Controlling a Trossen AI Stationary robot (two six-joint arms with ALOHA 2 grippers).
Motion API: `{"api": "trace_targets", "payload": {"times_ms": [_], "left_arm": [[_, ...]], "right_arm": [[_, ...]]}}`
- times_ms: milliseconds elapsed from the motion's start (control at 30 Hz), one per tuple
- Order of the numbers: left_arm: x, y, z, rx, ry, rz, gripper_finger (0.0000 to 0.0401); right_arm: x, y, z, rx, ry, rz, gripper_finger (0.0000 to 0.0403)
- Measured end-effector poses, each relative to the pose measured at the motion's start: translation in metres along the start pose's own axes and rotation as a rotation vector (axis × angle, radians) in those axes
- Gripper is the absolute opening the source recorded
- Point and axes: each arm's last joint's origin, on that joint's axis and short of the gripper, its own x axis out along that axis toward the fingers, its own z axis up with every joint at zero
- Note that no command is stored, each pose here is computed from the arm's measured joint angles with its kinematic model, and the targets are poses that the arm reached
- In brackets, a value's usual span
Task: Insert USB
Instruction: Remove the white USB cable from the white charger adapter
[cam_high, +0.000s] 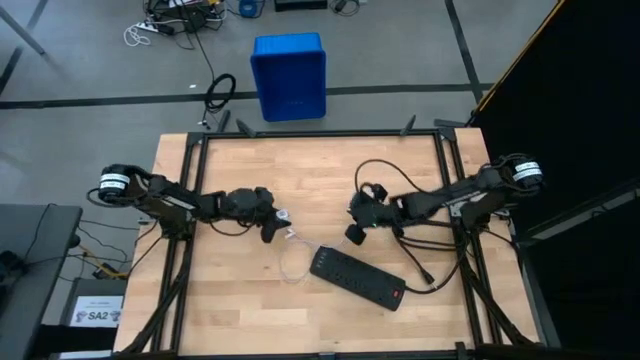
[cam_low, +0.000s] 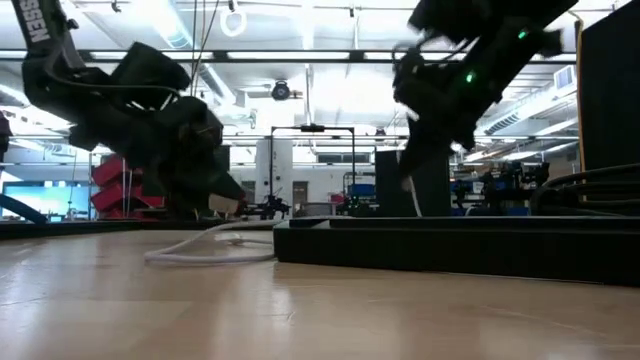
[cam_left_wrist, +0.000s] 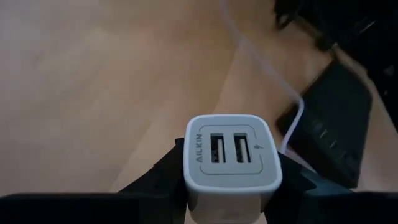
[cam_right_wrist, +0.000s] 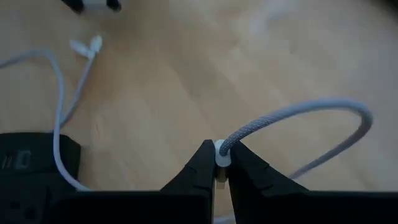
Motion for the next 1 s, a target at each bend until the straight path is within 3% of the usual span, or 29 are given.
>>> {"api": "trace_targets", "payload": {"times_ms": [200, 500, 633, 767, 1000], "left_arm": [[0.003, 0.007, 0.014, -0.048, 0.088, -0.009, 0.0126], [0.010, 0.001, 0.030, -0.032, 0.230, 0.057, 0.0126], [0.010, -0.005, 0.040, -0.018, 0.377, 0.136, 0.0126], [0.002, -0.014, 0.058, 0.025, 0.541, 0.308, 0.0126], [-0.015, -0.030, 0.082, 0.070, 0.747, 0.408, 0.0127]], "right_arm": [[0.016, -0.018, 0.004, 0.012, 0.088, 0.047, 0.0026], [0.015, -0.021, -0.001, -0.064, 0.141, 0.019, 0.0151], [0.013, -0.023, -0.008, -0.084, 0.208, -0.003, 0.0211], [0.012, -0.023, -0.011, -0.078, 0.233, -0.013, 0.0253], [0.012, -0.022, -0.011, -0.078, 0.223, -0.007, 0.0278]]}}
